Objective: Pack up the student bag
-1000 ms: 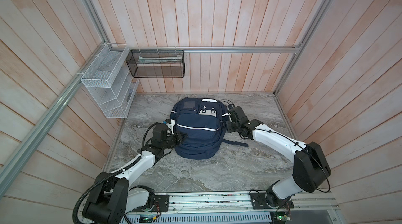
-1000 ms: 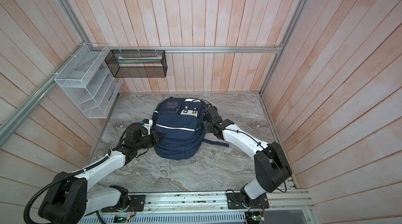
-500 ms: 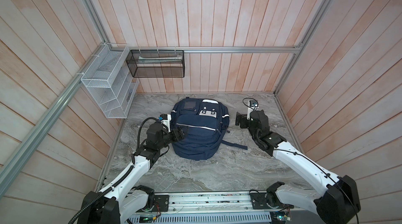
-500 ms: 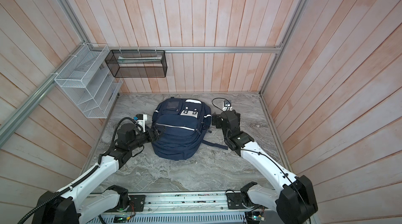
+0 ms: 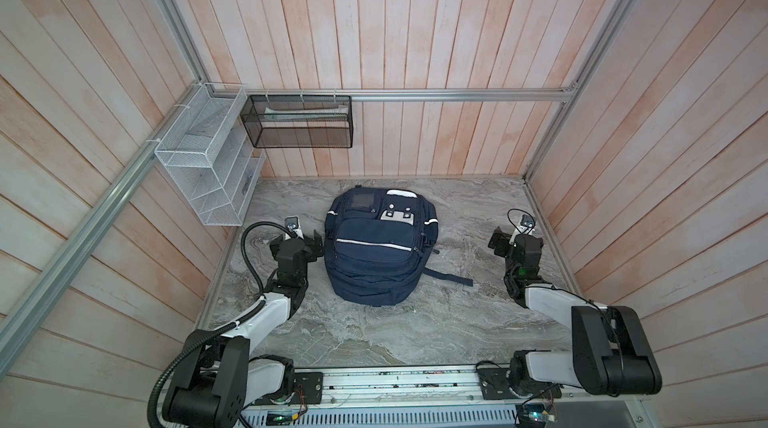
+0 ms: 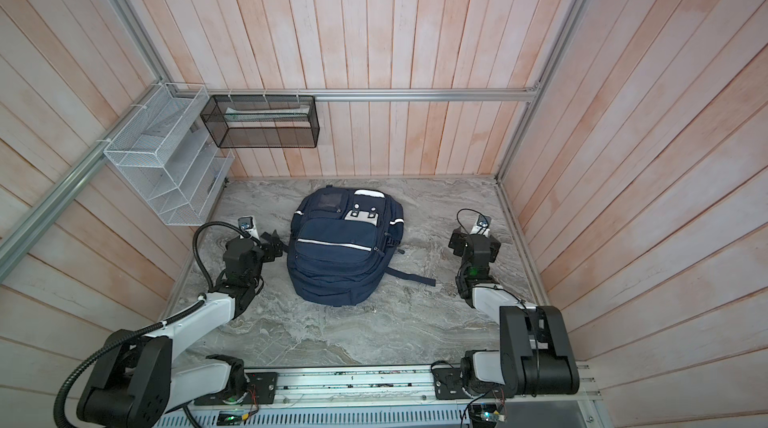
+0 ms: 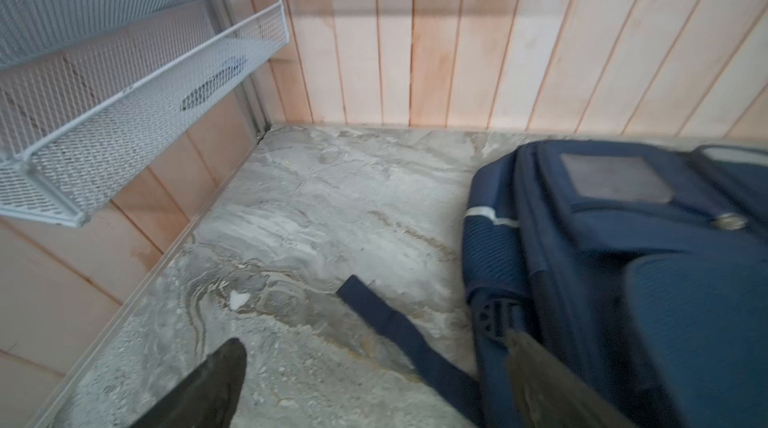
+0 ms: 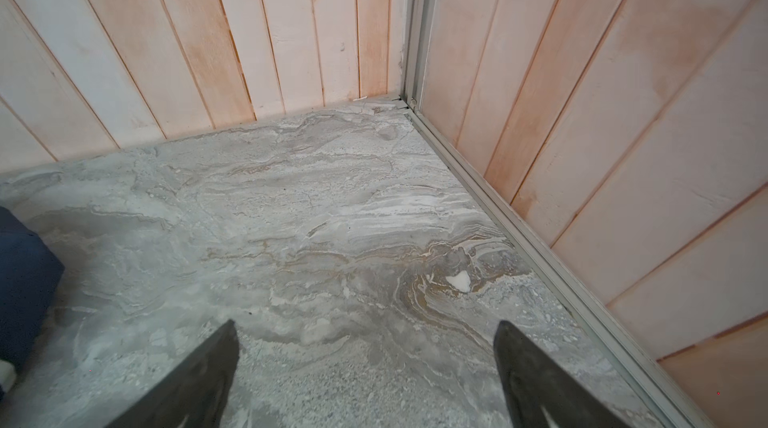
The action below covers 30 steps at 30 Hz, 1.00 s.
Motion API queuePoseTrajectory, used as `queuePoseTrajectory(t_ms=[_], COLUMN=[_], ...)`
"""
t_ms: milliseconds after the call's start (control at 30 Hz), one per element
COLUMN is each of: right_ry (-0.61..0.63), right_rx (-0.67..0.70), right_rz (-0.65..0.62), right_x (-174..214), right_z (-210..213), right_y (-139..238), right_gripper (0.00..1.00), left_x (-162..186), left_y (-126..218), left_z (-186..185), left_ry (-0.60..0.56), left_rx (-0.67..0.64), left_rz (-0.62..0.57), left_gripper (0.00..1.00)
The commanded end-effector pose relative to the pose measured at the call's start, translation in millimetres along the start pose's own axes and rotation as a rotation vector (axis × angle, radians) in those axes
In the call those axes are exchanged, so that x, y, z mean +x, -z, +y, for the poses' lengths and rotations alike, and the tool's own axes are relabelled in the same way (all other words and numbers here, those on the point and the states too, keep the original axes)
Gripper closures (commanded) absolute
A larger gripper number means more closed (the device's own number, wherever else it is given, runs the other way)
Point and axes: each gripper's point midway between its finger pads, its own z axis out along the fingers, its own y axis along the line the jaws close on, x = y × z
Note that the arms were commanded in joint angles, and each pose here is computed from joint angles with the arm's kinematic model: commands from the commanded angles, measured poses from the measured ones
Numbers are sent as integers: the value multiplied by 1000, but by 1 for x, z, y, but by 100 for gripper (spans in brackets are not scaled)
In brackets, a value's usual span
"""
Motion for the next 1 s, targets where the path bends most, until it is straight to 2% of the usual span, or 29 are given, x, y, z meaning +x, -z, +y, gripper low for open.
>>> queuePoseTrajectory(t_ms=[0, 67, 100, 167, 233, 267, 333, 400, 967], right_ry=[30, -1, 23, 22, 11, 16, 10, 13, 18], right_rx=[-63, -48, -61, -91, -110, -125, -118, -114, -132], right_rz=[-63, -145, -165, -129, -187, -189, -209, -185, -155], right_x=[-1, -3, -4, 3, 4, 11, 11, 13, 15], right_z=[8, 1, 3, 5, 5, 6, 4, 4, 6], right_y=[0, 8, 13, 7, 10, 14, 17, 14, 11], right_gripper=[4, 2, 2, 2, 2, 2, 2, 2, 2], left_x=[-1, 1, 2, -1, 4, 2, 9, 12, 13], left_y=[-8, -9, -10, -19, -23, -25, -21, -18, -19], left_z=[23, 21, 21, 14, 9, 9, 12, 10, 9], left_ry=[37, 111, 125, 121, 120, 112, 111, 99, 98], left_rx=[13, 103, 118, 157, 183, 171, 121, 114, 113], left_rz=[-56, -105, -135, -116, -149, -183, -173, -201, -183], left_gripper=[1, 1, 1, 2, 4, 5, 4, 0, 0])
